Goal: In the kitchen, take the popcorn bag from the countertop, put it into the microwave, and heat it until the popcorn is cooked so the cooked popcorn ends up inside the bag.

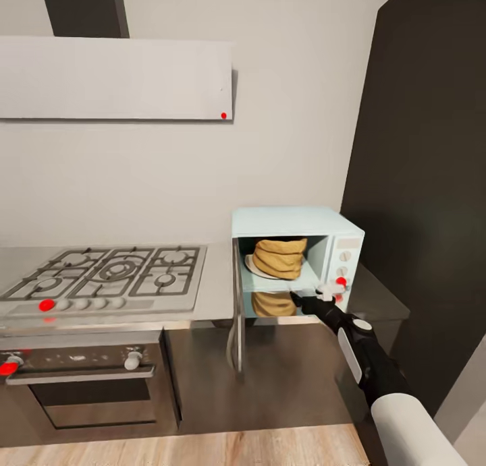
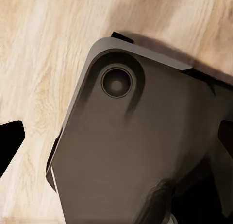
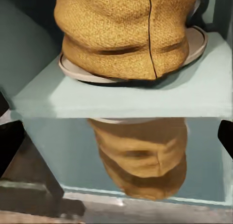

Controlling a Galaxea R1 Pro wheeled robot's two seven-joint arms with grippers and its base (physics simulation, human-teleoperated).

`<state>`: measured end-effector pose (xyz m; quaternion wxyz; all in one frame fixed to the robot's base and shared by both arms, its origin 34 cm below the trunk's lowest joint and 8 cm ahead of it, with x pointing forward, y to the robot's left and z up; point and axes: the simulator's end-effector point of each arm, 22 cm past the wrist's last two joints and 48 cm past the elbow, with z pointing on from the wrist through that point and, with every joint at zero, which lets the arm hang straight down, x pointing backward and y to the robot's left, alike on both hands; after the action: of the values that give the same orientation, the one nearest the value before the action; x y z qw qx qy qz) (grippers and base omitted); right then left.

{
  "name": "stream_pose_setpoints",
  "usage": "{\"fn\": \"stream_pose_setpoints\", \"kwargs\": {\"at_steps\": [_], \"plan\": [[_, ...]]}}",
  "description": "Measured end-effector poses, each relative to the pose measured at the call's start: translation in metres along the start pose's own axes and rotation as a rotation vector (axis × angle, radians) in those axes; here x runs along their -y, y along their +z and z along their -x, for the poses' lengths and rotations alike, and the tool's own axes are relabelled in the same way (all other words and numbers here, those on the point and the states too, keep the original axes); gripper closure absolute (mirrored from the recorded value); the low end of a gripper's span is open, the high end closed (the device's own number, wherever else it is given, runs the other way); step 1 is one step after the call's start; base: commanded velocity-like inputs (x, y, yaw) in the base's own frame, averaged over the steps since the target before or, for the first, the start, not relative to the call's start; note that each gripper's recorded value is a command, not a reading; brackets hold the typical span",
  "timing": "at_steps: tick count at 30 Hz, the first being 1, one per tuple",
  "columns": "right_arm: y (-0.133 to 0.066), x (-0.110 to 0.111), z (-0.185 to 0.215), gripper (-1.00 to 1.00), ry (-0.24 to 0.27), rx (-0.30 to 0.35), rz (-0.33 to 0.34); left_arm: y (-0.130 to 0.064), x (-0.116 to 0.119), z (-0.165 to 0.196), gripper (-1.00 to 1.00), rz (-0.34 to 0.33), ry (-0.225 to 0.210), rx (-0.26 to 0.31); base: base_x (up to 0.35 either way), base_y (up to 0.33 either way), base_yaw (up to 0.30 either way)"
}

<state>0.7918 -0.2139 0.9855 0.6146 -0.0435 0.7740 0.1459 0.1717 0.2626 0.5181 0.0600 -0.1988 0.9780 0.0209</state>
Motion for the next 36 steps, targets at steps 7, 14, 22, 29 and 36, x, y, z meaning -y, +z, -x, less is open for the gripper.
{"fn": "stream_pose_setpoints", "kwargs": {"at_steps": [7,14,22,29,36], "plan": [[-0.009,0.037,-0.038,-1.0,0.002,-0.126,-0.055,0.0,-0.001,0.001,-1.0,0.001,-0.001,0.001,-0.021,0.0,0.0],[-0.072,0.095,-0.235,-1.0,0.014,-0.588,-0.15,0.0,-0.001,0.001,-1.0,0.001,0.0,0.002,0.0,0.0,0.0],[-0.278,0.089,-0.46,-1.0,0.108,-1.065,-0.247,0.0,-0.001,0.002,-1.0,0.0,0.005,0.003,0.0,0.0,0.0],[-0.428,0.065,-0.545,-1.0,0.116,-1.288,-0.309,0.0,-0.001,0.002,-1.0,-0.001,0.002,0.003,0.0,-0.049,0.0],[-0.442,0.063,-0.551,-1.0,0.119,-1.311,-0.313,0.0,-0.001,0.002,-1.0,-0.001,0.0,0.004,0.0,-0.265,0.0]]}}
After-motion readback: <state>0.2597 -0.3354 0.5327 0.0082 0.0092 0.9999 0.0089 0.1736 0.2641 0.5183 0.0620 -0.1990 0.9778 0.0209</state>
